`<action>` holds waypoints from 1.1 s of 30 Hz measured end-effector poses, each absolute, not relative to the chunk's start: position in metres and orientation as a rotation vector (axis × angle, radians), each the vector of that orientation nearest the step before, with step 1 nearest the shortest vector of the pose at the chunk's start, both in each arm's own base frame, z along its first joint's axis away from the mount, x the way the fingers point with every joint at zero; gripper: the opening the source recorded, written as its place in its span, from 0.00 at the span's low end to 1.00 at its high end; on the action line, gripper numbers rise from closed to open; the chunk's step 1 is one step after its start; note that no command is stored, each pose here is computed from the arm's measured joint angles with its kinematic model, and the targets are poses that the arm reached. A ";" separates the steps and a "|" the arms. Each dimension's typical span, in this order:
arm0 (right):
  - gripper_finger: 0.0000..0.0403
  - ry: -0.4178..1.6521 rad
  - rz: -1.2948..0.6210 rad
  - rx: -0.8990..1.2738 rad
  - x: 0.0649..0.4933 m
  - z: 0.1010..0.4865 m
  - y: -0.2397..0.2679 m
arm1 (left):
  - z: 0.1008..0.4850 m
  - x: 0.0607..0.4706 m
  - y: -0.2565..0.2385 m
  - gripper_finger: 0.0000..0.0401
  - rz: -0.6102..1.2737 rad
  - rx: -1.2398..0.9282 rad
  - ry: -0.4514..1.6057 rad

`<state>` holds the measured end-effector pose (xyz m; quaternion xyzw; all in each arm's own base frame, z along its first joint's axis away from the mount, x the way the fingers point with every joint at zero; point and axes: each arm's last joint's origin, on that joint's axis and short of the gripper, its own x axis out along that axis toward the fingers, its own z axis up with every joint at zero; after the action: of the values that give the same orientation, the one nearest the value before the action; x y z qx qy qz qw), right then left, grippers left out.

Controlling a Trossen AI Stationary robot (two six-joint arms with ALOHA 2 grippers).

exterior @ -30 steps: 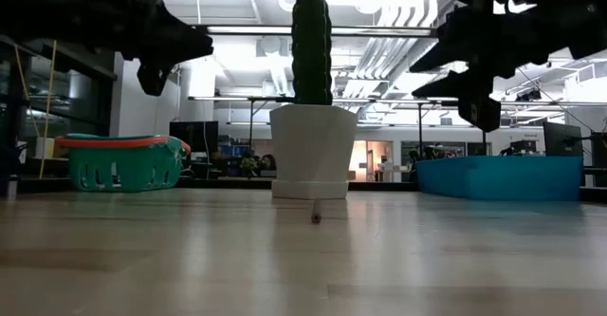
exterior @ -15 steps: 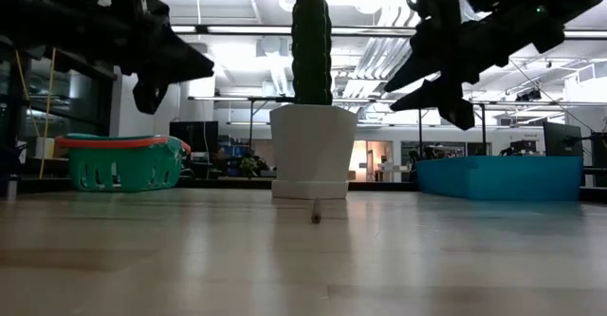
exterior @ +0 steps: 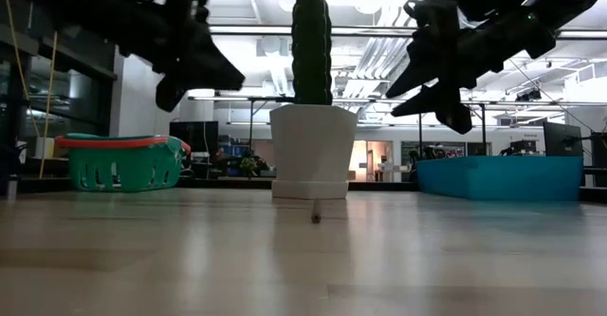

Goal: Sort pens & pencils
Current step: Put the dark blue pencil into the green bin

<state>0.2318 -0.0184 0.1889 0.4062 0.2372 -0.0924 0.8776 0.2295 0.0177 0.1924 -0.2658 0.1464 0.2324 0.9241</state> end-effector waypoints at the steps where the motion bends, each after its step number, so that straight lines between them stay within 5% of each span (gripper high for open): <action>1: 0.31 0.505 -0.180 0.844 0.232 0.188 -0.019 | 0.193 0.234 0.016 0.12 0.491 -0.550 0.333; 11: 0.31 0.602 -0.006 0.811 0.229 0.186 -0.014 | 0.194 0.264 -0.016 0.12 0.668 -0.670 0.418; 33: 0.31 0.711 0.017 0.692 0.223 0.177 -0.013 | 0.190 0.338 -0.052 0.12 0.806 -0.782 0.691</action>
<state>0.2227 -0.0129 0.1770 0.3320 0.3411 0.0081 0.8794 0.3380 -0.0516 0.1903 -0.3634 0.3211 0.3743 0.7904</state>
